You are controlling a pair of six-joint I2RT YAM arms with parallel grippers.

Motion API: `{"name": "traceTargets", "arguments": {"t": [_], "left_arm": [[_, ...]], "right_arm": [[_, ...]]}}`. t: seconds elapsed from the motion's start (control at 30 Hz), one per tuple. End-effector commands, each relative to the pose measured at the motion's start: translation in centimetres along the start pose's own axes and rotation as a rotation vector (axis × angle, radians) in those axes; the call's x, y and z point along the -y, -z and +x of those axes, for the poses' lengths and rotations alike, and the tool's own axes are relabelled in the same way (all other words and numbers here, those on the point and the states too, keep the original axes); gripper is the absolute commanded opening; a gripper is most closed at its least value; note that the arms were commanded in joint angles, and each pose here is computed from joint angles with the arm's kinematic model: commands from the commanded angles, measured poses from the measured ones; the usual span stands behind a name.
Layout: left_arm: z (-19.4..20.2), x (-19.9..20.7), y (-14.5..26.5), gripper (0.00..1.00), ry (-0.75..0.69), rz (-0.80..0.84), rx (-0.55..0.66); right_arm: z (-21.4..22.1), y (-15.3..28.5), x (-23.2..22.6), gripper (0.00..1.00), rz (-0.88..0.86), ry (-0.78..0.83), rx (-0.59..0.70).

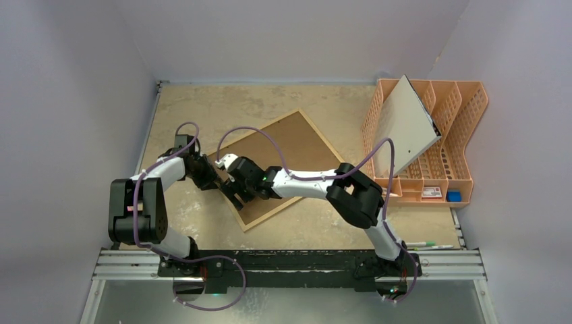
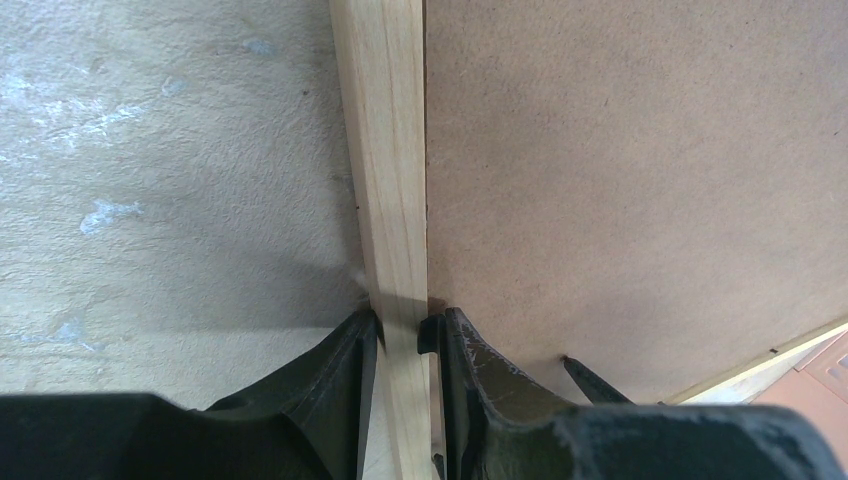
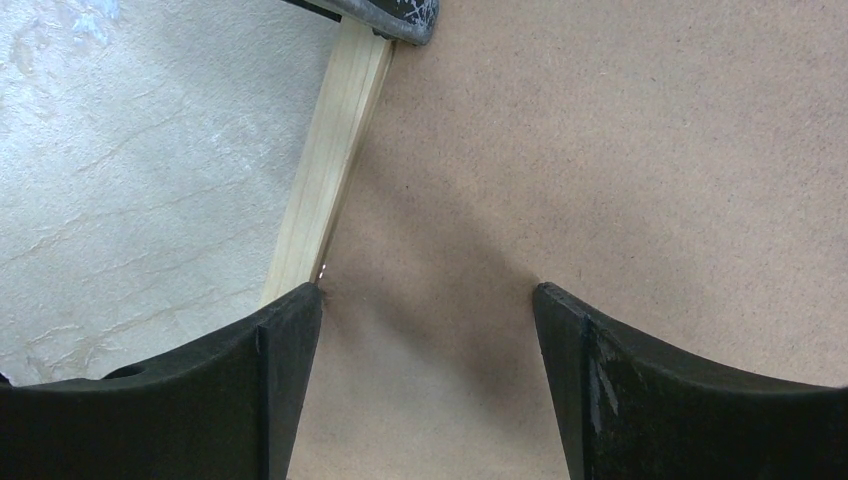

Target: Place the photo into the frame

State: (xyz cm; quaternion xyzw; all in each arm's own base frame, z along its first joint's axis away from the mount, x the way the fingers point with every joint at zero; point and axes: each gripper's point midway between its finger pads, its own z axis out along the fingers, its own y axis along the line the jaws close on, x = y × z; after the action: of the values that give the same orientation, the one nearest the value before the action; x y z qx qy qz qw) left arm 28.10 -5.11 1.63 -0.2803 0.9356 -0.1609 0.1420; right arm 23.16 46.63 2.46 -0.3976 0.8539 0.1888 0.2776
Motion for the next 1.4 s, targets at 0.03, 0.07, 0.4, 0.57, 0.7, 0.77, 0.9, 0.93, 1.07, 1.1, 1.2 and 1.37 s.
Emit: {"name": "traceTargets", "arguments": {"t": [0.03, 0.07, 0.4, 0.57, 0.7, 0.77, 0.9, 0.93, 1.07, 1.1, 1.2, 1.37], "left_arm": [[2.8, -3.1, -1.1, 0.29, 0.008, -0.111, -0.092], [2.8, -3.1, -1.1, 0.29, 0.009, -0.113, -0.093], [2.8, -3.1, -1.2, 0.29, 0.011, -0.111, -0.096], [2.8, -3.1, -1.2, 0.29, 0.010, -0.110, -0.096], [2.8, -3.1, -1.1, 0.29, 0.010, -0.111, -0.096], [2.8, -3.1, -1.1, 0.29, 0.010, -0.111, -0.096], [2.8, -3.1, -1.1, 0.29, 0.010, -0.111, -0.095], [2.8, -3.1, -1.2, 0.29, 0.010, -0.111, -0.095], [2.8, -3.1, -1.1, 0.29, 0.010, -0.111, -0.096], [2.8, -3.1, -1.2, 0.29, 0.010, -0.112, -0.095], [2.8, -3.1, -1.2, 0.29, 0.010, -0.114, -0.095], [2.8, -3.1, -1.2, 0.29, 0.010, -0.115, -0.095]], "right_arm": [[11.0, -1.5, 1.5, 0.83, 0.008, -0.021, -0.337], [10.9, -1.5, 1.5, 0.83, 0.008, -0.021, -0.337], [11.2, -1.5, 1.1, 0.83, -0.012, -0.031, -0.343], [11.2, -1.6, 1.2, 0.84, -0.007, -0.030, -0.344], [11.3, -1.6, 1.1, 0.85, -0.013, -0.032, -0.350], [11.4, -1.6, 1.1, 0.85, -0.016, -0.033, -0.352], [11.4, -1.6, 1.0, 0.86, -0.016, -0.031, -0.356], [11.4, -1.6, 1.1, 0.86, -0.015, -0.030, -0.358], [11.4, -1.6, 1.2, 0.87, -0.012, -0.023, -0.359], [11.3, -1.7, 1.2, 0.87, -0.013, -0.024, -0.361], [11.3, -1.8, 1.3, 0.87, -0.008, -0.021, -0.363], [11.5, -2.0, 2.1, 0.82, 0.032, -0.005, -0.366]]}}
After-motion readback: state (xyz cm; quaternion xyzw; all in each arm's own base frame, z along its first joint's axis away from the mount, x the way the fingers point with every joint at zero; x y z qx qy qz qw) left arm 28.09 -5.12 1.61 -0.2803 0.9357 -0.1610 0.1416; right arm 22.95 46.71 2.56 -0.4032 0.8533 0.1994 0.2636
